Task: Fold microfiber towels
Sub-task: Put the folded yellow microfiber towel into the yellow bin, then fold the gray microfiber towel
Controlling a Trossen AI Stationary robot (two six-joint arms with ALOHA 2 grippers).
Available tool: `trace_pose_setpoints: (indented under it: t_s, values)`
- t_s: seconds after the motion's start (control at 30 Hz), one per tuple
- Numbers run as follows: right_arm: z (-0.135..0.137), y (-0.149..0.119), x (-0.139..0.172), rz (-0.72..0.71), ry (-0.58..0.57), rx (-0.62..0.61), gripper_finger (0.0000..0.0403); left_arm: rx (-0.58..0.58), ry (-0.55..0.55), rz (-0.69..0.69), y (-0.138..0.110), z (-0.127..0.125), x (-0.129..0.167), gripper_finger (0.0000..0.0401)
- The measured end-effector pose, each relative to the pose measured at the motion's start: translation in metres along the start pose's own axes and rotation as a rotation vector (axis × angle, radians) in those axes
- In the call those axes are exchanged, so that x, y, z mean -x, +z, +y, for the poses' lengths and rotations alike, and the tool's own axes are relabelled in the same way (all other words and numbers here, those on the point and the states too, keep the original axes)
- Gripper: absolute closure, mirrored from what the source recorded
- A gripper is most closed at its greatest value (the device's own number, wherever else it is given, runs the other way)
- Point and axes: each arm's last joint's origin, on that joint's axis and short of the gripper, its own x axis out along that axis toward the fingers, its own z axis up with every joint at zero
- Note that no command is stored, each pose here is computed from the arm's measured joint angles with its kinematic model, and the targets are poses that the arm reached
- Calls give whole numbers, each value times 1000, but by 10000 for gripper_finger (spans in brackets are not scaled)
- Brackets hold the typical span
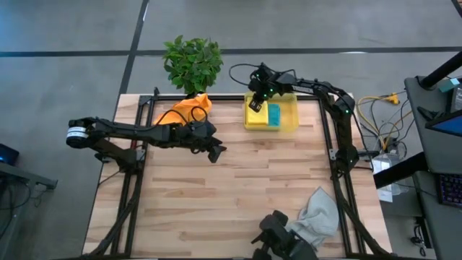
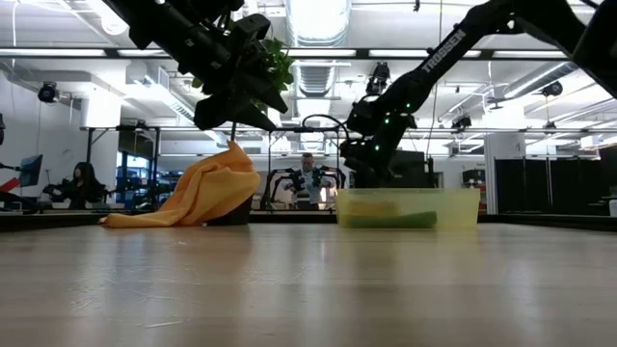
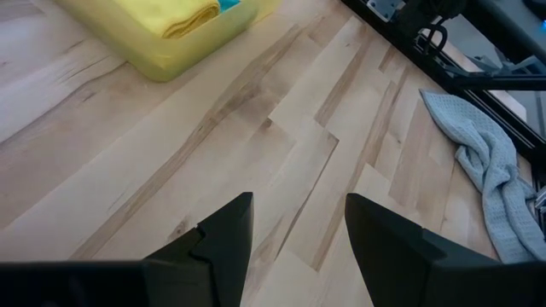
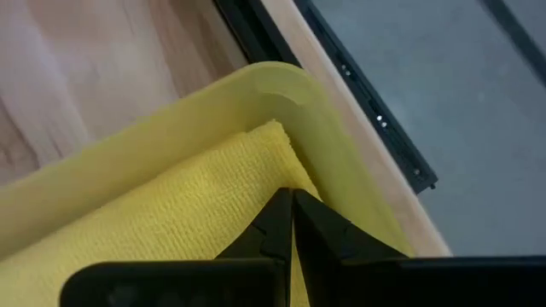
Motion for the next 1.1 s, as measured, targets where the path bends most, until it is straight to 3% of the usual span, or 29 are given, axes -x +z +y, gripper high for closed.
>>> trace_pose_setpoints:
  t_s: [0.2,0.3,0.43,0.6,0.73,0.97,1.1]
  values:
    - [2,6,36,-21,-1,-3,394,-1,0,0,0,0,0,228]
    - [7,7,74,-31,6,-21,394,-4,1,0,0,0,0,228]
    - [27,-4,137,-107,120,-3,394,-32,1,0,0,0,0,228]
    - [74,-43,209,-250,231,14,394,-197,-1,-1,0,0,0,228]
    - [116,-87,244,-360,335,-21,394,-236,-21,-11,5,-4,2,228]
    - [170,-160,258,-465,566,-278,394,-246,-158,37,6,-13,4,228]
    - [189,-190,255,-368,679,-362,394,-271,-207,68,-1,-20,5,228]
